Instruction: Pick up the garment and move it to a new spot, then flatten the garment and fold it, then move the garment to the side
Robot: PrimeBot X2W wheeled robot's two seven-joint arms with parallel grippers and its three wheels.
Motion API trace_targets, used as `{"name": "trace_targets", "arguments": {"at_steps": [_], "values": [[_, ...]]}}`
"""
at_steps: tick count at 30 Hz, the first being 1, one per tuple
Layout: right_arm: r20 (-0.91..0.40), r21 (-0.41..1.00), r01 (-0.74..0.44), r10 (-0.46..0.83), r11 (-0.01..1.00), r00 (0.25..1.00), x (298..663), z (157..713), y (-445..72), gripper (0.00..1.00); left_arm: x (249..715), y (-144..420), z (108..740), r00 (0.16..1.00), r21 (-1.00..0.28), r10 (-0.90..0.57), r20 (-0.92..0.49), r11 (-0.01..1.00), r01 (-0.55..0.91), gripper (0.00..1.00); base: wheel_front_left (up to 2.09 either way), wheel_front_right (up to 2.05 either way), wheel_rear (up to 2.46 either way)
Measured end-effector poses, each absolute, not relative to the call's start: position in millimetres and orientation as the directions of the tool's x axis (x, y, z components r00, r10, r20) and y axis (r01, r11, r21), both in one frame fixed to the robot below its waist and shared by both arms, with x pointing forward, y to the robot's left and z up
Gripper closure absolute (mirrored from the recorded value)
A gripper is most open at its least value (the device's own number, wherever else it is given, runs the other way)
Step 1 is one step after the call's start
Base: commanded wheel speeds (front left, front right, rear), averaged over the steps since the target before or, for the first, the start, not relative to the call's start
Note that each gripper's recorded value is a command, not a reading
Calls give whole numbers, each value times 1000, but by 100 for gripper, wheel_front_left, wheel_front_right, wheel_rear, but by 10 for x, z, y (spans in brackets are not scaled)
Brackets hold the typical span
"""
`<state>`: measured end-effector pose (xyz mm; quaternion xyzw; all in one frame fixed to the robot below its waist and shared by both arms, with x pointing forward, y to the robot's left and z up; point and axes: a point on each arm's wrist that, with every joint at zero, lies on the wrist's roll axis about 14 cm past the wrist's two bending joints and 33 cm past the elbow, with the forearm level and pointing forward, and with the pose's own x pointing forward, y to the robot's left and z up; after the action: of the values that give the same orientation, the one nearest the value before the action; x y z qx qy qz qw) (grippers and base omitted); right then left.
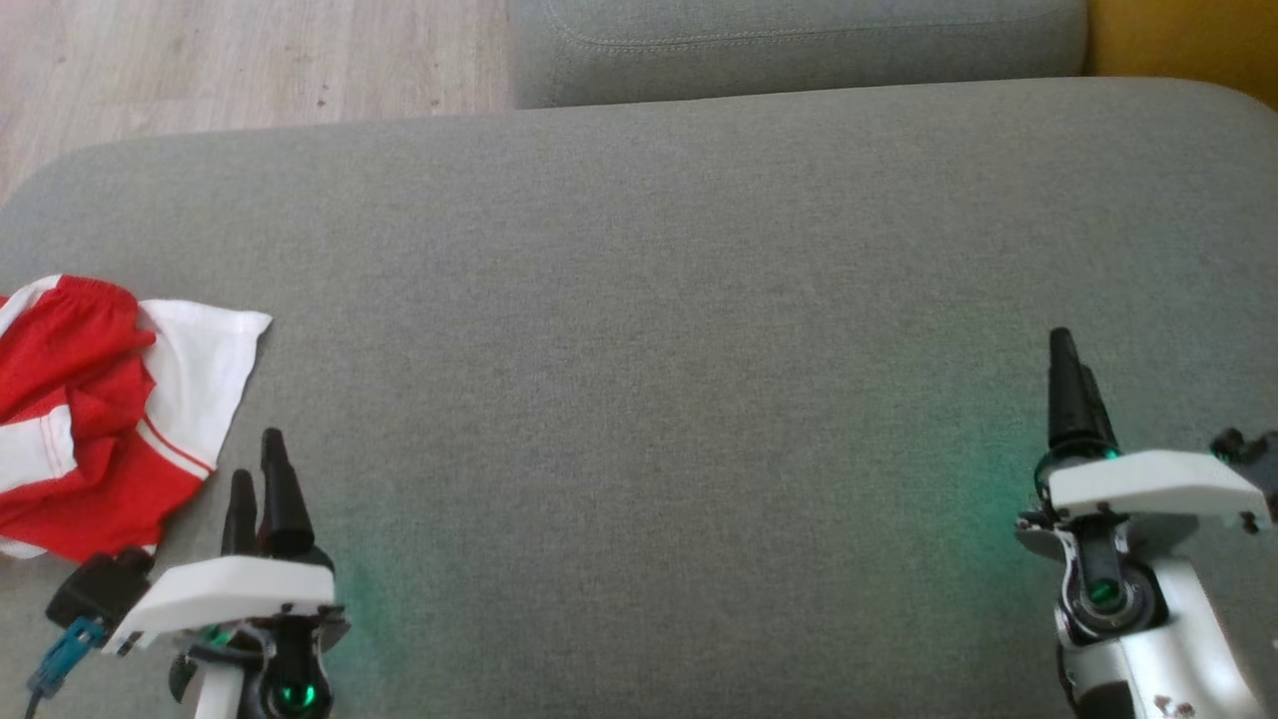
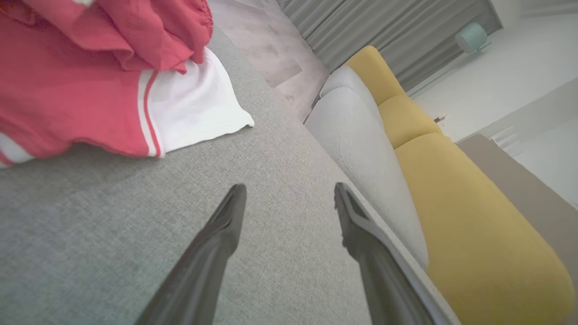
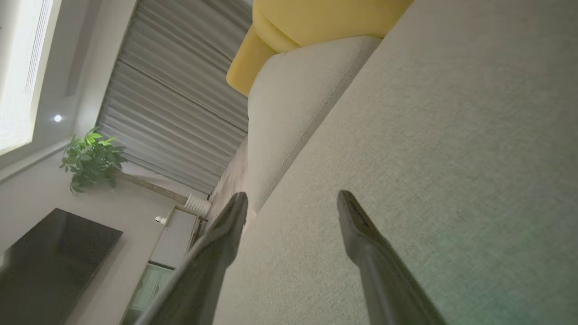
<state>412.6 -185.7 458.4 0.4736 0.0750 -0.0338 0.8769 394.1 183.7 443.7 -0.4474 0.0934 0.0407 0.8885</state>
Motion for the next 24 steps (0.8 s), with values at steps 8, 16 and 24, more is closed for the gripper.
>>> {"name": "trace_targets", "arguments": {"at_steps": [8,16,24], "values": [[-153,750,100,25,654,988,4221,4612,-1808,0,3987,1793,4417,977,-693,-23,-211,708,-133,0,0,0,0],[-168,670,90,32,736,985,4224,4541,-1779,0,4032,1738,4410,976,-596,-40,-212,797,-97,0,0,0,0],[-151,578,44,54,815,987,4294,4582,-1711,0,4038,1679,4380,975,-490,-54,-217,870,-61,0,0,0,0]]}}
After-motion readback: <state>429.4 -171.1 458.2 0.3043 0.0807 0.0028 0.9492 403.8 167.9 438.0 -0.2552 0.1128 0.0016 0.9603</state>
